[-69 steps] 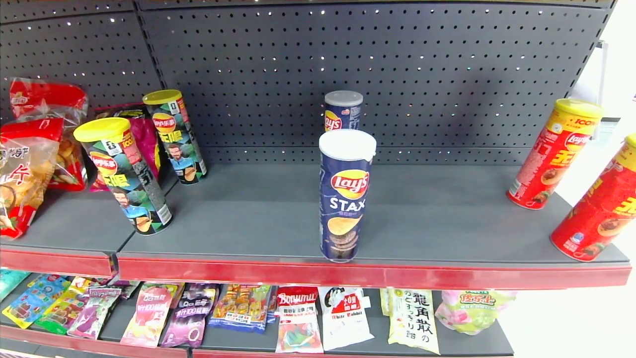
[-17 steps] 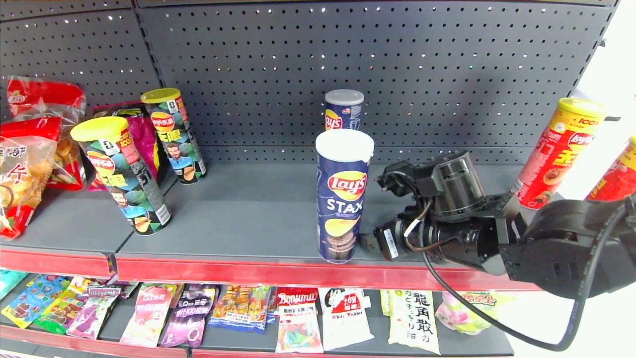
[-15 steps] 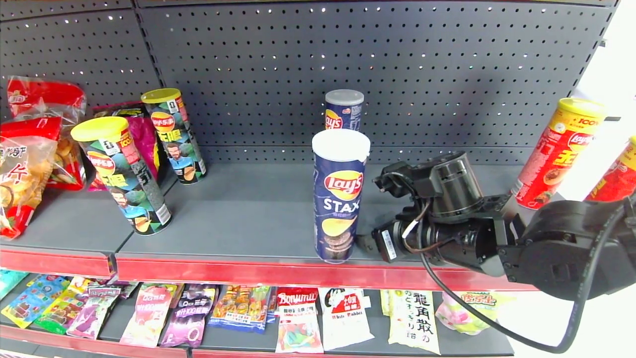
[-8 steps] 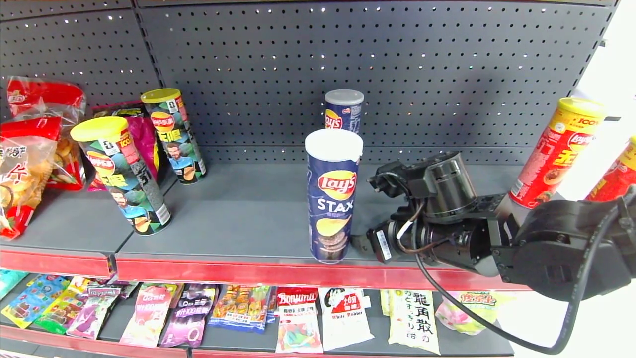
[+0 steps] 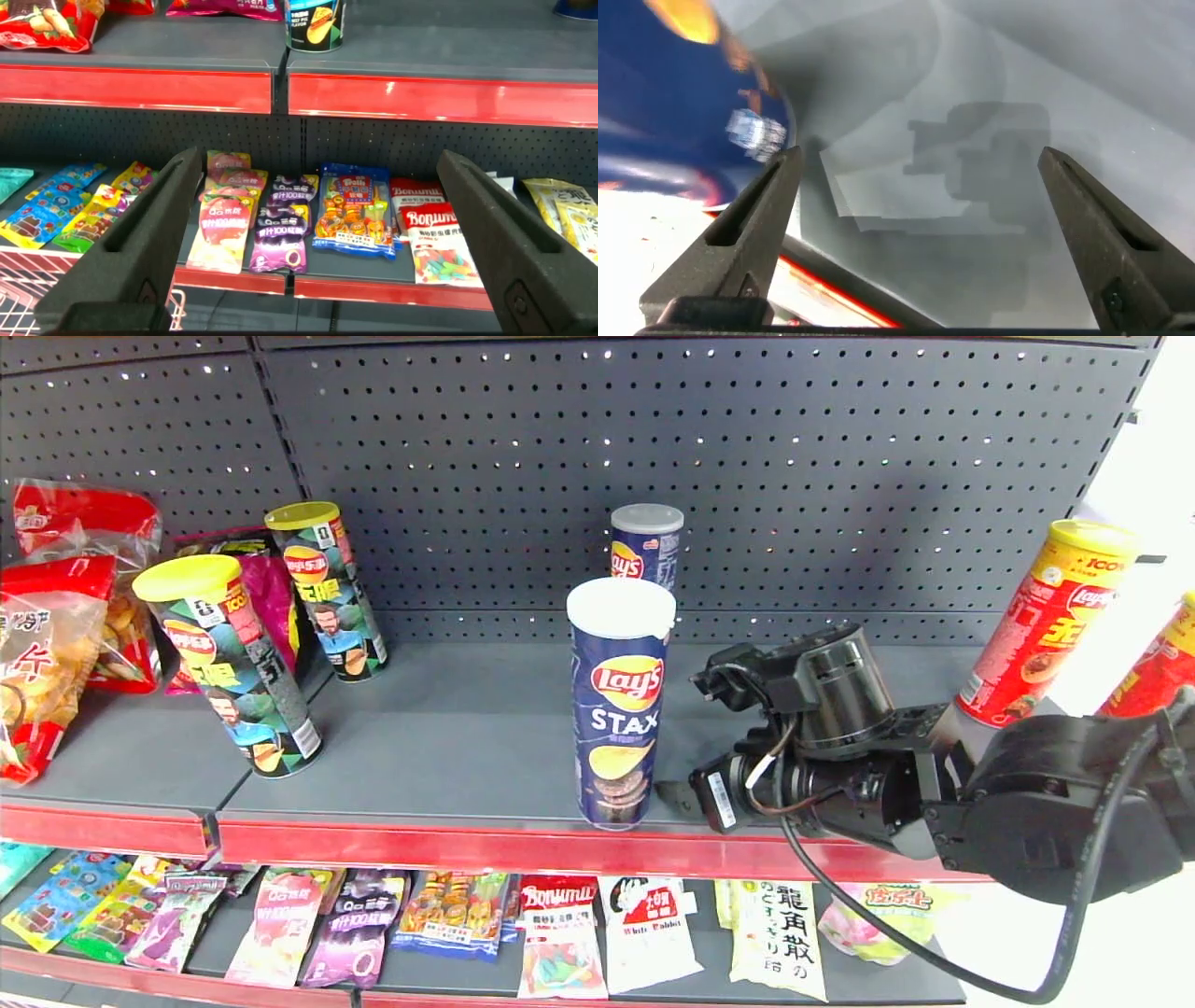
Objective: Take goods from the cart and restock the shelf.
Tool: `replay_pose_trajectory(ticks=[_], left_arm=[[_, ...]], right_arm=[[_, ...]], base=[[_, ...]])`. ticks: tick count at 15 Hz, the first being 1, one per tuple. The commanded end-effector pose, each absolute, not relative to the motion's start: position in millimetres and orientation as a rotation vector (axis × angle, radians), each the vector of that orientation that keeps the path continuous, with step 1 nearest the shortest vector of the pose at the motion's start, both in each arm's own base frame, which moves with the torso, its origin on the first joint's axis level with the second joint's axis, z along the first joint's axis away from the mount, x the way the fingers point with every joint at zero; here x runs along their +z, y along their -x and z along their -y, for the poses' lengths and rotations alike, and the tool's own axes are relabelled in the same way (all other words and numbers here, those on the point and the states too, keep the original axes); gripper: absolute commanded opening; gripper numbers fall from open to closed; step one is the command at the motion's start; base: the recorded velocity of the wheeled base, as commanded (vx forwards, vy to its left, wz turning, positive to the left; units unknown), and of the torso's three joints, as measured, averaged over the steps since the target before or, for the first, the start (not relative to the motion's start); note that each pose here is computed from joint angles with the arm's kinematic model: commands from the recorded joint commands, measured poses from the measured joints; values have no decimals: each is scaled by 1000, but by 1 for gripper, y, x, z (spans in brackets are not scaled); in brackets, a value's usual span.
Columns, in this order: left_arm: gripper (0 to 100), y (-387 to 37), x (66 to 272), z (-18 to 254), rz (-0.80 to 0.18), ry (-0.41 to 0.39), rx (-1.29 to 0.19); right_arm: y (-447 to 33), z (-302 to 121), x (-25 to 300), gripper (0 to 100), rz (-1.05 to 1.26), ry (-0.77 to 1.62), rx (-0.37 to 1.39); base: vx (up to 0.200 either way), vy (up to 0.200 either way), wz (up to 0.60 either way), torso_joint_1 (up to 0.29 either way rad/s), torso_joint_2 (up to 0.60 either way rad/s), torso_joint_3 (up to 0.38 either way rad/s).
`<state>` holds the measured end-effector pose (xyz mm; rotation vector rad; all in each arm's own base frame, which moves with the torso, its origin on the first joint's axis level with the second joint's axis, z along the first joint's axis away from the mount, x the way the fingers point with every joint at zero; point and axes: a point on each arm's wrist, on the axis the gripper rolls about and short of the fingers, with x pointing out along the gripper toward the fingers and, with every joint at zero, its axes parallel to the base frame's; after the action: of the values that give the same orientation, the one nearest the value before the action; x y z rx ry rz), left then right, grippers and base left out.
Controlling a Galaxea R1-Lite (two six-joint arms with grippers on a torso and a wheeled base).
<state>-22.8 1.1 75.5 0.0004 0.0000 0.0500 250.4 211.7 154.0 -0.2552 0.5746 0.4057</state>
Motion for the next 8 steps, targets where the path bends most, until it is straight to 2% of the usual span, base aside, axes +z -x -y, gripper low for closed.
replay_pose_trajectory(ticks=[1, 4, 6, 8], left_arm=[[100, 23, 75, -1, 0, 0, 51], [100, 23, 75, -1, 0, -2, 51], [100, 23, 75, -1, 0, 0, 51], [100, 23, 75, -1, 0, -2, 51]], right_arm=[[-242, -192, 169, 100, -544, 228, 378], [-209, -156, 193, 100, -476, 189, 361], [-184, -115, 212, 100, -402, 148, 294], [-159, -94, 216, 100, -354, 123, 279]], base=[[0, 0, 0, 0, 0, 0], [0, 0, 0, 0, 0, 0], [0, 0, 0, 0, 0, 0], [0, 0, 0, 0, 0, 0]])
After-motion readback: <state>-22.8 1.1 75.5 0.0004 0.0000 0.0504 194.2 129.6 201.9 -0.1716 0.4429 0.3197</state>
